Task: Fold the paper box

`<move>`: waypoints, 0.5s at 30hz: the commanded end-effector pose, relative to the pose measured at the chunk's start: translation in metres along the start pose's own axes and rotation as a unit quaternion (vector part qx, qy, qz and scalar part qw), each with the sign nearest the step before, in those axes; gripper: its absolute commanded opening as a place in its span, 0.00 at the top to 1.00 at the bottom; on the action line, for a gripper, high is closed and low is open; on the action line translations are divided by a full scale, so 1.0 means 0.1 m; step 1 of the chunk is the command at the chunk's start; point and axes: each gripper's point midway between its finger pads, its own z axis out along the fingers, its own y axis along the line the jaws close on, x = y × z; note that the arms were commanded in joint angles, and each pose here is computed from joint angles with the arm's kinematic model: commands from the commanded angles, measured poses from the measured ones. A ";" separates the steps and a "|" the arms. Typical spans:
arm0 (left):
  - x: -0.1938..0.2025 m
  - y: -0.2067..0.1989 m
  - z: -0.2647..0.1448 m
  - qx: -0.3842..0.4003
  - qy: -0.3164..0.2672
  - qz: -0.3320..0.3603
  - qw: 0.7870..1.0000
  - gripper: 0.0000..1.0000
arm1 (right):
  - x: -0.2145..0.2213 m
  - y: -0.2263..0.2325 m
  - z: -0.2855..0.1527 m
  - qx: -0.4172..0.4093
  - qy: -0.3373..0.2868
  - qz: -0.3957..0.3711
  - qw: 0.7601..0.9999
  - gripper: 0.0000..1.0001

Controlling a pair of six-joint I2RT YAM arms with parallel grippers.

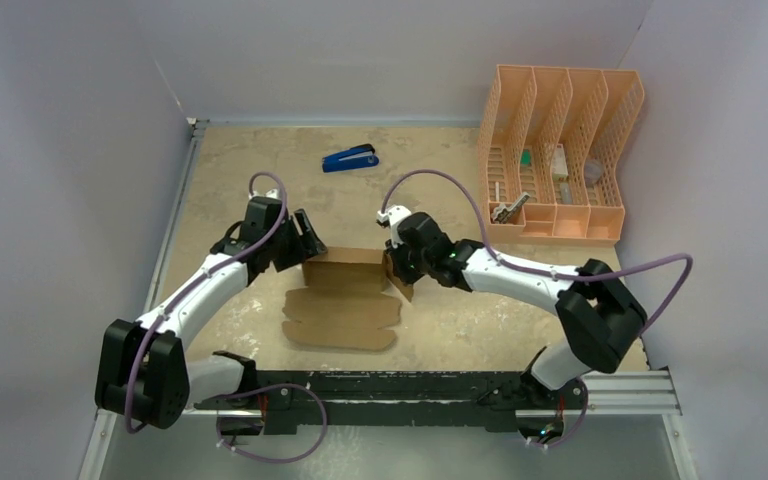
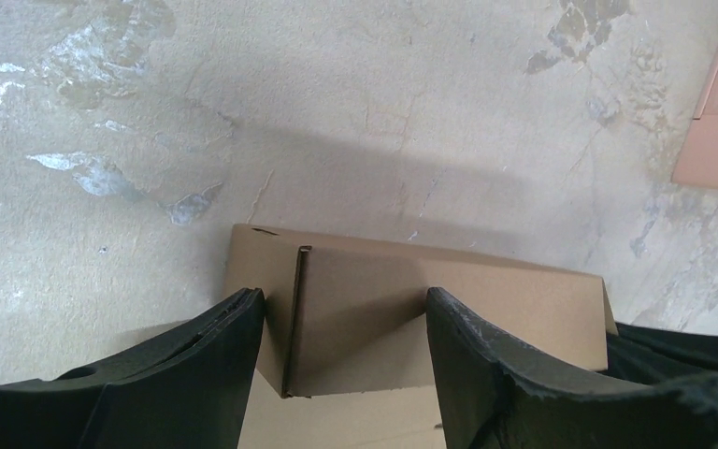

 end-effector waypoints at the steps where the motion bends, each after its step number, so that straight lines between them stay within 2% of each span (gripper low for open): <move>1: -0.13 -0.25 -0.07 0.053 -0.026 -0.027 0.998 0.37 | -0.46 -0.21 0.05 0.105 -0.064 0.052 0.991 1.00; 5: -0.26 -0.32 -0.08 0.058 -0.044 -0.023 0.997 0.37 | -0.80 -0.30 0.12 0.134 -0.111 0.040 0.984 1.00; 8: -0.29 -0.28 -0.06 0.046 -0.050 -0.014 0.998 0.37 | -1.00 -0.33 0.19 0.147 -0.123 0.016 0.981 1.00; 13: -0.27 -0.19 0.02 0.032 -0.054 0.002 0.998 0.37 | -1.07 -0.34 0.34 0.150 -0.126 0.011 0.981 1.00; 15: -0.25 -0.11 0.06 0.017 -0.054 0.009 0.998 0.37 | -1.04 -0.32 0.39 0.144 -0.123 0.015 0.982 0.96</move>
